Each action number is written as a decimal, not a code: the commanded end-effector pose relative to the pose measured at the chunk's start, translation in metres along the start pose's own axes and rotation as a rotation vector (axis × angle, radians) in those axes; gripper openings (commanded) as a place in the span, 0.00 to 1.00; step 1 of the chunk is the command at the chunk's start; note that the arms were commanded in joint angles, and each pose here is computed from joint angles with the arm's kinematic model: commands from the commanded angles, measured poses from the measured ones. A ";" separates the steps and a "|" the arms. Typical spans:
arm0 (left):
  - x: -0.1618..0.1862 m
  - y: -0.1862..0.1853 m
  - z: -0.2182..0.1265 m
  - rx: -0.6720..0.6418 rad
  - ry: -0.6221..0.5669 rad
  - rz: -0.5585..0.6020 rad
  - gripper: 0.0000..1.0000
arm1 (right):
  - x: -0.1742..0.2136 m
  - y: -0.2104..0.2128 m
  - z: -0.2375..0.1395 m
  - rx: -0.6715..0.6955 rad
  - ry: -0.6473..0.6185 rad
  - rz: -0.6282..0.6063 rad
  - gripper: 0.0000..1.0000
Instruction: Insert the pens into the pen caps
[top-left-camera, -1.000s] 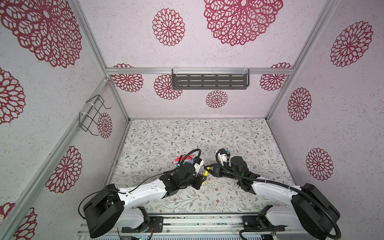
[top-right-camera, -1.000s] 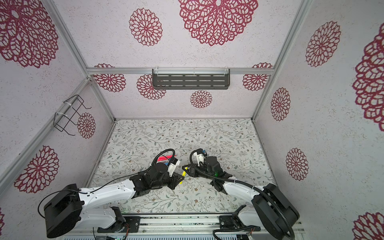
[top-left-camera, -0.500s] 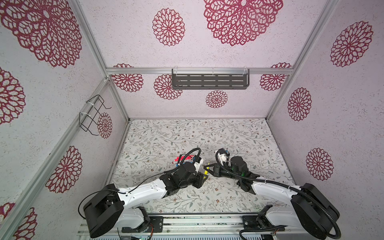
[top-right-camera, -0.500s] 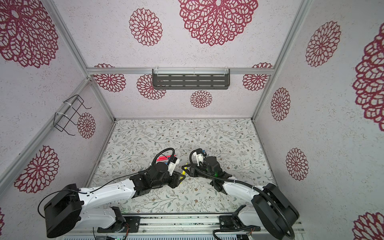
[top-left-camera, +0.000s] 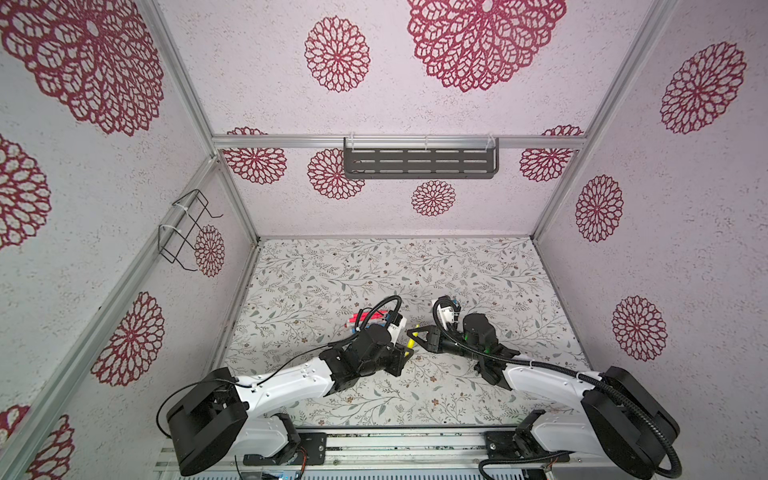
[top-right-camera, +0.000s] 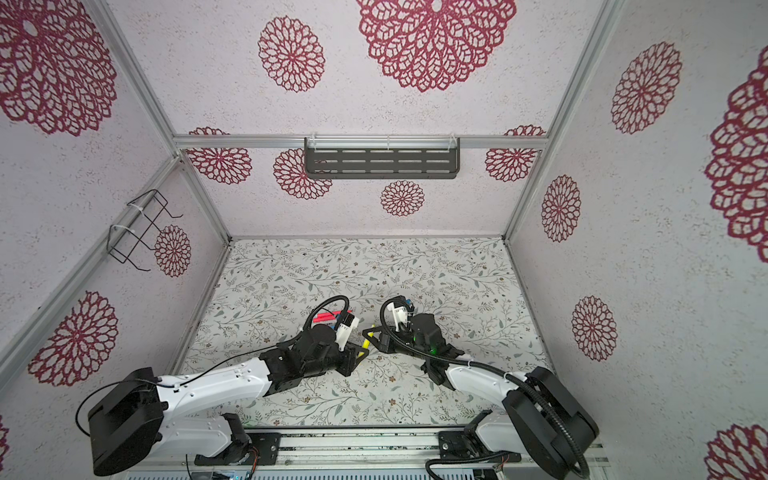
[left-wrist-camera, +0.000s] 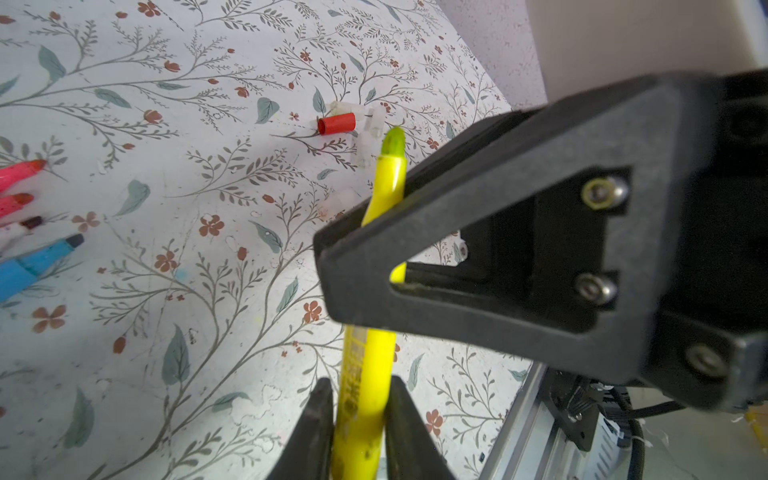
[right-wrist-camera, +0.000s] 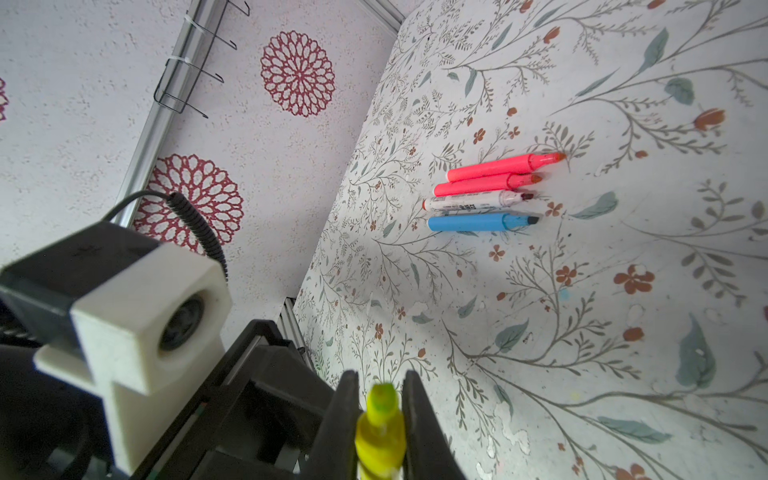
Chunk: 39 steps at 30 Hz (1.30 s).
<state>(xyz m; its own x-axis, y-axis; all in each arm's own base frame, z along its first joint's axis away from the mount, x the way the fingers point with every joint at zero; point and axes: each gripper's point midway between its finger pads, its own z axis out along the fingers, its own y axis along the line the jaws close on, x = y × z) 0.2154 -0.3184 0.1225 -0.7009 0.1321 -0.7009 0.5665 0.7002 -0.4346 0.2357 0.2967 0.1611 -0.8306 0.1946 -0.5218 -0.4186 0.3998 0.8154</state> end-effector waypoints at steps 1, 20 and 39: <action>-0.017 -0.006 -0.004 0.004 -0.063 0.004 0.13 | -0.006 0.020 -0.003 -0.075 -0.029 -0.019 0.08; -0.022 0.013 -0.022 -0.037 -0.127 -0.003 0.00 | -0.035 -0.007 -0.044 0.250 -0.147 -0.070 0.72; -0.016 0.045 -0.047 -0.097 -0.182 -0.073 0.00 | -0.040 -0.104 -0.100 0.790 -0.065 0.066 0.72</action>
<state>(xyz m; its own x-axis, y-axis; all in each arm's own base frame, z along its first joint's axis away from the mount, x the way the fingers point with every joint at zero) 0.2306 -0.2620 0.1401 -0.6454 -0.0113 -0.7637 0.4912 0.7595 -0.4264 0.2705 0.1574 0.1202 -0.7989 0.3290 -0.5036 0.0644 0.8792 0.4722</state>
